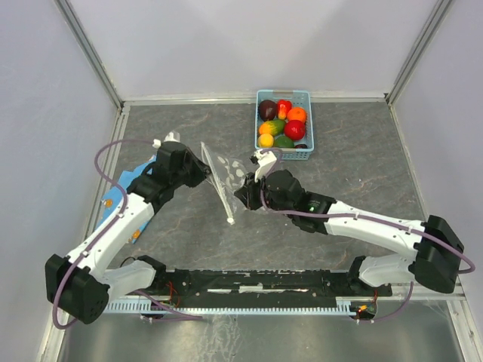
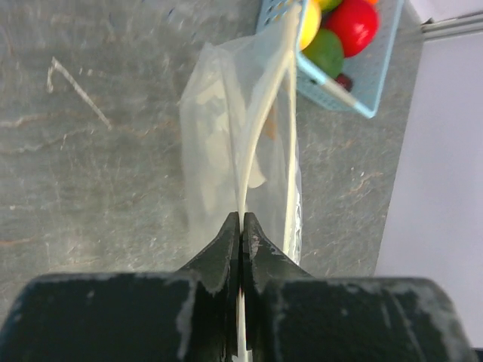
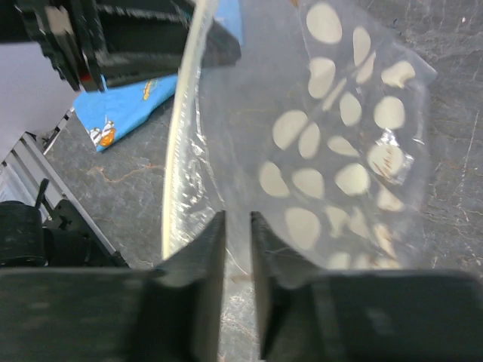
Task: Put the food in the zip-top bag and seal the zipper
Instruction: Open the zipper of the food storage bag.
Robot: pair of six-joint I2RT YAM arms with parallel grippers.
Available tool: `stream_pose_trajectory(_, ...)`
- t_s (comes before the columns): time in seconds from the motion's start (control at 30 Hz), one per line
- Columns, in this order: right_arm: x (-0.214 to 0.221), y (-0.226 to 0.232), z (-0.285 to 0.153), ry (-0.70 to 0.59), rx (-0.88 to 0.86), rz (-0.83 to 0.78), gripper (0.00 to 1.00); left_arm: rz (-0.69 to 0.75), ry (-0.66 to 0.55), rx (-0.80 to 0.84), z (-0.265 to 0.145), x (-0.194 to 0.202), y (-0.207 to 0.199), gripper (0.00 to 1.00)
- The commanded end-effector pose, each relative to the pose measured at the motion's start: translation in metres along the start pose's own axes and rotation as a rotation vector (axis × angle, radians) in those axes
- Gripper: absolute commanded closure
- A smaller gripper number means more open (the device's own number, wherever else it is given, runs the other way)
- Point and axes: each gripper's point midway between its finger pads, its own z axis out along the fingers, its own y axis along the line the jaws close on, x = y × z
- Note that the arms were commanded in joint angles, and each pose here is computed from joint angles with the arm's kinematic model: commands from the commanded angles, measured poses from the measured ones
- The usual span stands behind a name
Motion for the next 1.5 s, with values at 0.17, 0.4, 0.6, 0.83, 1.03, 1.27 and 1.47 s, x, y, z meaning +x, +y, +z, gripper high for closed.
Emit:
stream_pose_trajectory(0.17, -0.076, 0.029, -0.035, -0.077, -0.025, 0.012, 0.45, 0.240, -0.099, -0.084, -0.042, -0.034, -0.038, 0.97)
stream_pose_trajectory(0.4, -0.093, 0.027, -0.029, -0.112, 0.018, 0.021, 0.31, 0.276, -0.083, -0.119, -0.038, -0.016, -0.049, 0.97)
stream_pose_trajectory(0.6, -0.103, 0.000, -0.027, -0.180, 0.170, 0.073, 0.26, 0.351, -0.049, -0.174, -0.024, 0.005, -0.053, 0.97)
stream_pose_trajectory(0.83, -0.116, -0.019, -0.018, -0.214, 0.226, 0.169, 0.24, 0.392, -0.049, -0.158, -0.021, 0.016, -0.069, 0.97)
stream_pose_trajectory(1.03, -0.128, -0.025, -0.013, -0.217, 0.187, 0.242, 0.22, 0.408, -0.062, -0.127, -0.027, 0.018, -0.083, 0.97)
stream_pose_trajectory(1.27, -0.131, -0.023, -0.009, -0.186, 0.106, 0.255, 0.18, 0.435, -0.048, -0.100, -0.020, 0.024, -0.090, 0.97)
stream_pose_trajectory(1.47, -0.122, -0.032, 0.002, -0.122, 0.112, 0.279, 0.16, 0.467, -0.036, -0.076, -0.018, 0.028, -0.102, 0.97)
